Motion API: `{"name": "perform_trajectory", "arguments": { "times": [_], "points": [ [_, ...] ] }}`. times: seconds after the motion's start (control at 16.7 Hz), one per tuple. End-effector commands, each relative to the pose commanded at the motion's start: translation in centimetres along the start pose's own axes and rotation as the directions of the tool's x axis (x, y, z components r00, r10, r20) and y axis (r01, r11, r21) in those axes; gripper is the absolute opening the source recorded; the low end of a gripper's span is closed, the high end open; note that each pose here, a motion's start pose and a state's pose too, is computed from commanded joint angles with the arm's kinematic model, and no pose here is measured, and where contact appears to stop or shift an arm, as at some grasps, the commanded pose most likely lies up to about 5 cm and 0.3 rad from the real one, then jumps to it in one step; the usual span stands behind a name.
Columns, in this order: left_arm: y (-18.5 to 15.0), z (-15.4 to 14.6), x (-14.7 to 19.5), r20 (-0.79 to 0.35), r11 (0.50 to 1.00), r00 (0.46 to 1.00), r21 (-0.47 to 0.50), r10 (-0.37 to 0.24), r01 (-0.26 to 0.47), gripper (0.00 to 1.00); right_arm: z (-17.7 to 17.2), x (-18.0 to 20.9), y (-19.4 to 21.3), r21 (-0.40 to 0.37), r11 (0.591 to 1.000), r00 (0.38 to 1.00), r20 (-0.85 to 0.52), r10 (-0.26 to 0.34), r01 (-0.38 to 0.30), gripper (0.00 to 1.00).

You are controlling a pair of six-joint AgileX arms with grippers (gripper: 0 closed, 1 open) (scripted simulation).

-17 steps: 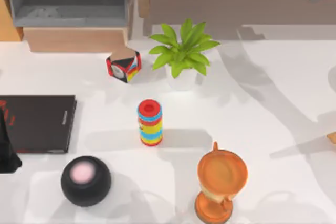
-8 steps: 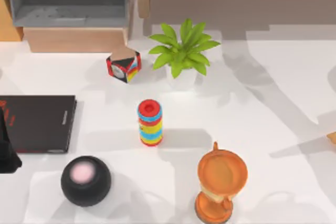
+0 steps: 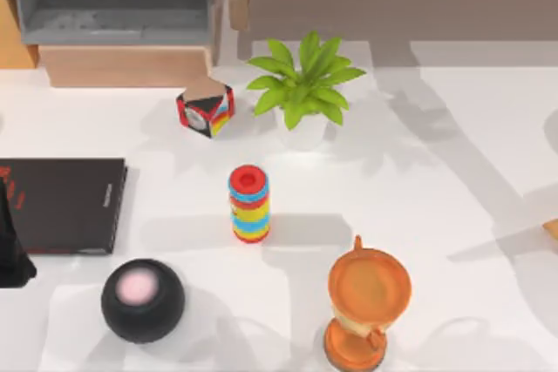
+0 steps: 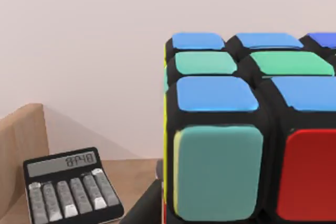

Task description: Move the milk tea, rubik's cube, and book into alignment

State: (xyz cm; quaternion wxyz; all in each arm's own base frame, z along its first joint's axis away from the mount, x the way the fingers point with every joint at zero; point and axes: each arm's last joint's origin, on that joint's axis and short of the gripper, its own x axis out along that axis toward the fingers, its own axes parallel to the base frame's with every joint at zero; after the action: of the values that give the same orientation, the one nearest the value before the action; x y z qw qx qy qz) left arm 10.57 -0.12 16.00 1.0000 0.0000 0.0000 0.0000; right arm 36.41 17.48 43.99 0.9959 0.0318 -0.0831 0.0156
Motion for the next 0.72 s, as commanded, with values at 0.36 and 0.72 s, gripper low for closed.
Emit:
{"name": "perform_trajectory", "arguments": {
  "times": [0.36,0.72],
  "points": [
    [0.0,0.0,0.0,0.000,1.000,1.000,0.000,0.000,0.000,1.00,-0.4,5.2,0.3,0.011,1.000,1.000,0.024,0.019,-0.019,0.00],
    [0.0,0.0,0.0,0.000,1.000,1.000,0.000,0.000,0.000,1.00,-5.7,7.8,0.1,-0.071,0.996,0.985,-0.163,-0.055,0.044,0.00]
  ]
}}
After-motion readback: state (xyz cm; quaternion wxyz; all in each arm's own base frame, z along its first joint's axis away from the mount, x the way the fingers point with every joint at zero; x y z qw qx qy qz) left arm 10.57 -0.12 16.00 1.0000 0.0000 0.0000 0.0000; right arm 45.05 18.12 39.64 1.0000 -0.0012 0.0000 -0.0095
